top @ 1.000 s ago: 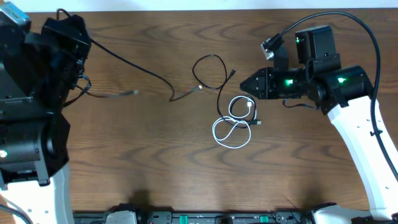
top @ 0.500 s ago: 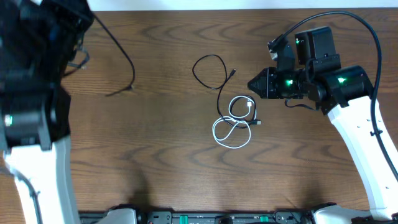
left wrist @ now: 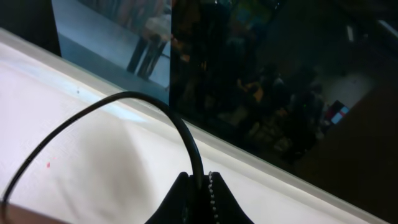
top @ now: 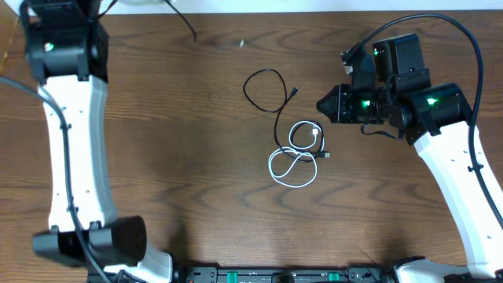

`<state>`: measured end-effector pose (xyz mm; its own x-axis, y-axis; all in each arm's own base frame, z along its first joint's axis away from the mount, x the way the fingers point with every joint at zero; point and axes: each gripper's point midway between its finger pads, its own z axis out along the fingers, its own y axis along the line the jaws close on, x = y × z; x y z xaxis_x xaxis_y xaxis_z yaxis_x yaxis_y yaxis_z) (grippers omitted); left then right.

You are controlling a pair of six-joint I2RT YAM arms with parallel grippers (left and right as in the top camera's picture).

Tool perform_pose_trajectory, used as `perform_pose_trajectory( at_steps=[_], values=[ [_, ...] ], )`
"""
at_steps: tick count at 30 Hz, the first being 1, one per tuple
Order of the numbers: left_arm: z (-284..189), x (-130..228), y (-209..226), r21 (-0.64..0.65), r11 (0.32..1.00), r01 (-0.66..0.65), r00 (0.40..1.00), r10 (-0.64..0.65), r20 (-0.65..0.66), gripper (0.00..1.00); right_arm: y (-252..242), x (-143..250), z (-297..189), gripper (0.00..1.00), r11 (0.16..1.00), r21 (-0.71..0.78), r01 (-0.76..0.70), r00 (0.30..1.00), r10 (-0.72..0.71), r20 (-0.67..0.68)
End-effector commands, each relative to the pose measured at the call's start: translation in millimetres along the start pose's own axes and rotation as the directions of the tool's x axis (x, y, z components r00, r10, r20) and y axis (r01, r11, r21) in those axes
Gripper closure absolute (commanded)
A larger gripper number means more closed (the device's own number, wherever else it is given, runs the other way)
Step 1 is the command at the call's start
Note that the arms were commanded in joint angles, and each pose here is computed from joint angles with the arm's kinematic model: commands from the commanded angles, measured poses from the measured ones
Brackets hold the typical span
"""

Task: Untangle cables
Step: 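Lay the black cable down at the upper left with the left gripper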

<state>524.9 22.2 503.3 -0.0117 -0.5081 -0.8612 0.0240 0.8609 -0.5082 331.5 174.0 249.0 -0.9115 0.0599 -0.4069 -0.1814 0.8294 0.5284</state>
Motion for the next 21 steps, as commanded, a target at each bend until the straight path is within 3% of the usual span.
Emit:
perform_pose_trajectory(
  at_steps=[1,12,21],
  values=[
    [14.4,8.6,-20.3,0.084,0.996,-0.008,1.0,0.009,-0.007,0.92,0.0,-4.6,-6.4,0.89,0.999,0.026,0.026,0.999,-0.027,0.035],
    [67.8,81.1,-53.3,0.291,0.919,0.267,0.957,-0.217,-0.193,0.93,-0.7,-2.8,-6.4,0.91,0.999,0.028,0.024,0.999,-0.024,0.028],
    [102.8,132.9,-6.3,0.213,0.924,0.317,0.924,-0.251,-0.288,0.93,-3.8,1.0,-4.4,0.91,0.999,0.036,0.017,1.0,-0.017,0.014]
  ],
)
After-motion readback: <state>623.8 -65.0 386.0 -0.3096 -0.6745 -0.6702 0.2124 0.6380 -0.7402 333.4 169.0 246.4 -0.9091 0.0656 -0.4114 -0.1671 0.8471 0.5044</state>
